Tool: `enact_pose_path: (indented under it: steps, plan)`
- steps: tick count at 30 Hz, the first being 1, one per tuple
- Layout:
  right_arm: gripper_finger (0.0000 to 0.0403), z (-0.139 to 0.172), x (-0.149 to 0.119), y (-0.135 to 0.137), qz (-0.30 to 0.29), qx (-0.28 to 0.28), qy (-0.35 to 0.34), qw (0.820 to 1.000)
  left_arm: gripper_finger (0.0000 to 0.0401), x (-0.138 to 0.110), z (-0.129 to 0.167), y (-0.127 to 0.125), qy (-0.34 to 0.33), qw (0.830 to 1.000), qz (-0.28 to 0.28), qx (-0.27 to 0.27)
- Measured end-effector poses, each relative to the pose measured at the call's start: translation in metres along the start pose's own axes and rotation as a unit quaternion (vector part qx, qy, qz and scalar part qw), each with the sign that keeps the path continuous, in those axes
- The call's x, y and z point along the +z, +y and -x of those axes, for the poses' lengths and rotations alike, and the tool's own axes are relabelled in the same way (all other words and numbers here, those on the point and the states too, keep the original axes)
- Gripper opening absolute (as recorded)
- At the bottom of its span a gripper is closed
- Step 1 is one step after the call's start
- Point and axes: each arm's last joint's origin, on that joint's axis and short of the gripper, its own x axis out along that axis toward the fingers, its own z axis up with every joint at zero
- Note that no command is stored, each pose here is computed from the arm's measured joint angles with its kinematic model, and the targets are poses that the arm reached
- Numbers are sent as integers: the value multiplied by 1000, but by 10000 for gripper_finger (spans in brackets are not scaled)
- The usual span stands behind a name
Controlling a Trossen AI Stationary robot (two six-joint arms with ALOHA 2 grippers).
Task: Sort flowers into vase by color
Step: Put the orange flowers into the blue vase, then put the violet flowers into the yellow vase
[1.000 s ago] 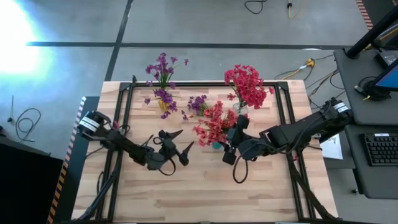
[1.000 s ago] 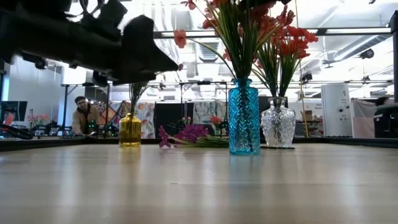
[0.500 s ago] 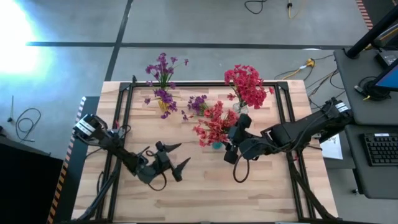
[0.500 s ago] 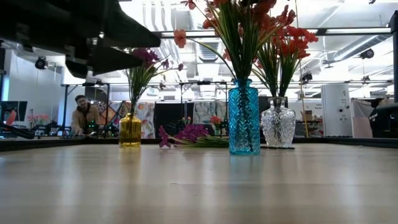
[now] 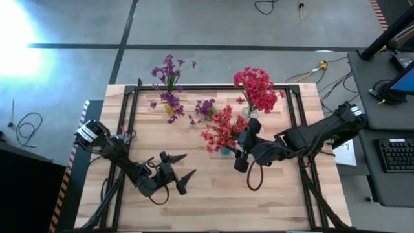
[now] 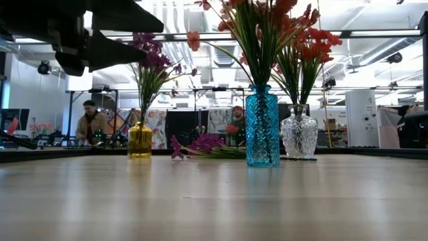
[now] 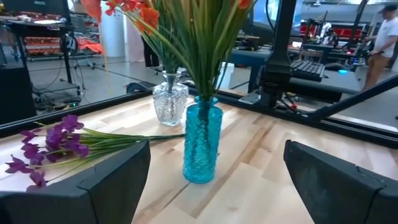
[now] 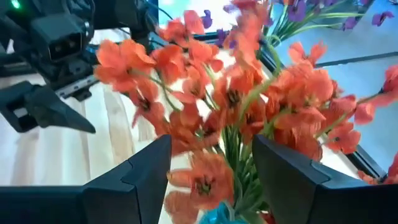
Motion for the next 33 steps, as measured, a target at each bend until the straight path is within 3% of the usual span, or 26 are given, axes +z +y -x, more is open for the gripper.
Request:
enact_pose_path:
  steps: [14,19,23,27,29,33]
  plan:
    - [217,29,42,-5,-37,24,-44,998,355,0,4,-3,2,1000,0,-11]
    - [217,60,68,-9,-71,94,-50,992,355,-1,5,-4,9,999,-4,-32]
    - [215,84,78,-12,-119,180,-2,977,355,-3,8,-5,13,999,-13,-38]
    - [215,101,66,-14,-168,224,123,952,355,-3,12,-6,15,999,-16,-46]
    - [214,106,50,-15,-184,186,195,945,355,-4,15,-7,15,998,-17,-52]
    - [214,106,9,-16,-239,30,303,922,355,-4,22,-9,17,998,-17,-64]
